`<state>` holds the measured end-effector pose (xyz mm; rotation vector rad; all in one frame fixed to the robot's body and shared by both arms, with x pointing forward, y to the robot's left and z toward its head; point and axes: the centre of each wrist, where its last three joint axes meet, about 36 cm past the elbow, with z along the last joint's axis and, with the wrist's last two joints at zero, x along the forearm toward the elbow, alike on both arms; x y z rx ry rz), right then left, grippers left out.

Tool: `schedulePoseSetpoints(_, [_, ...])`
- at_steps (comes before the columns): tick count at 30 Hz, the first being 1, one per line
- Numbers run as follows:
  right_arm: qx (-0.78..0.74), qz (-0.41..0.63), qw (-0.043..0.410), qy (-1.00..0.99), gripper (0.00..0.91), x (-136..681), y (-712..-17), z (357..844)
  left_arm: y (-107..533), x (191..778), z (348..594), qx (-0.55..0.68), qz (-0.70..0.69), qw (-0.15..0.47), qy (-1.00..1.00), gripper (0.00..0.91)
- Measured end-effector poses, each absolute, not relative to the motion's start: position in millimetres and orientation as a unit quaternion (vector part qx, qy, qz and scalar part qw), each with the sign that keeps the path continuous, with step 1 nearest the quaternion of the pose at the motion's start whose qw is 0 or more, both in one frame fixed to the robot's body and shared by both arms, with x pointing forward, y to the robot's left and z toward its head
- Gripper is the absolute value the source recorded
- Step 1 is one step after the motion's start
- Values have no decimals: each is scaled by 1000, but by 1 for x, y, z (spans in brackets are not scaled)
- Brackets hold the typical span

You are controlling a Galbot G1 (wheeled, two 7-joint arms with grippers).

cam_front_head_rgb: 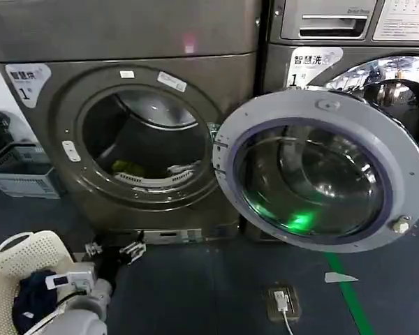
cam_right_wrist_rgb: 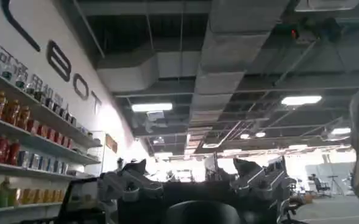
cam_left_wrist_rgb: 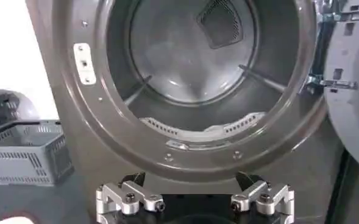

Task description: Grasp the clothes from the dryer.

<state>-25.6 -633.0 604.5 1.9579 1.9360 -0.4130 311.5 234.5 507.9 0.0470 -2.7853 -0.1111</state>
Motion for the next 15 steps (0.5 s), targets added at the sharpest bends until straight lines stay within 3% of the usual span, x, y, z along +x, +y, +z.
schedulePoseSetpoints(15, [691,-144,176,686,907,-25,-631,601,236,310,507,19,-39,179,-983,907])
